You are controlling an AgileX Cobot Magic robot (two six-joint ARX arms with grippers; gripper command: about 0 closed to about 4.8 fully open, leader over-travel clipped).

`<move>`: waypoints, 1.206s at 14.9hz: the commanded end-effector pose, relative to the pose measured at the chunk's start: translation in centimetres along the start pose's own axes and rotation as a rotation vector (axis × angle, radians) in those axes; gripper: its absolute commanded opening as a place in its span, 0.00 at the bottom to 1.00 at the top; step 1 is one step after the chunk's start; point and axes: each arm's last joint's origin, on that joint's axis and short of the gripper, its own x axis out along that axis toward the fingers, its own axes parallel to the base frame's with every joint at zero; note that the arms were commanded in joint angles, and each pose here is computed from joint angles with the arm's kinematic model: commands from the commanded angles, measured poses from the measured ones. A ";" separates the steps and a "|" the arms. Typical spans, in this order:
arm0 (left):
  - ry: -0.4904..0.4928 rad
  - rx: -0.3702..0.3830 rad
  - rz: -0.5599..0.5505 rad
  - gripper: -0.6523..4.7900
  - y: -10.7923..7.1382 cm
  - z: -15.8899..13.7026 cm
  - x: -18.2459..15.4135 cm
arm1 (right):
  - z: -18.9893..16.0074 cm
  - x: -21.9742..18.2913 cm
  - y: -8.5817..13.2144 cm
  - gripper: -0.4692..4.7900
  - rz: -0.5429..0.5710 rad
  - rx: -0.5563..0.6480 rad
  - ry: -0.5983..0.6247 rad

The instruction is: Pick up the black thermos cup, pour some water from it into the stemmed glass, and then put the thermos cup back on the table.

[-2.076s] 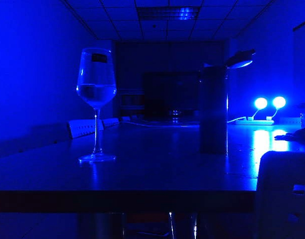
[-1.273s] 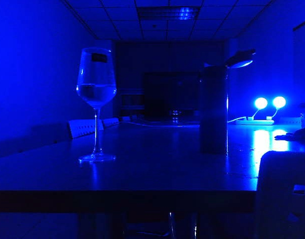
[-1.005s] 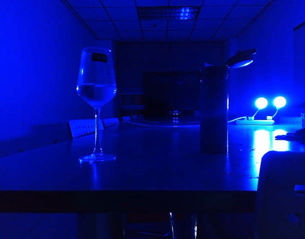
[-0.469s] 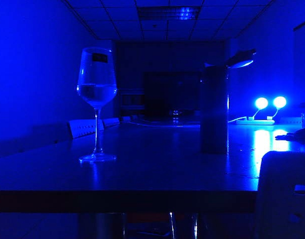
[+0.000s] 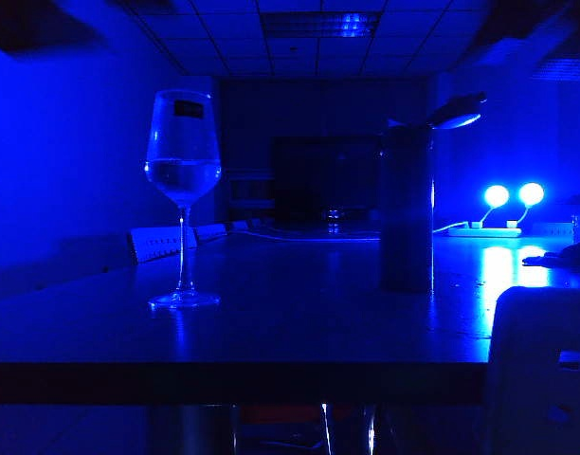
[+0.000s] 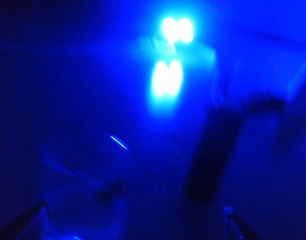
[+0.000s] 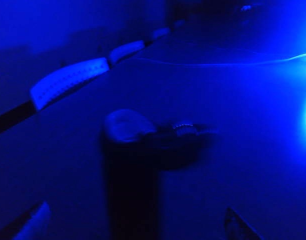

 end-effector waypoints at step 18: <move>0.172 0.102 0.029 1.00 -2.9 -1.4 3.3 | -10.4 14.2 2.7 1.00 -0.120 -0.112 -0.026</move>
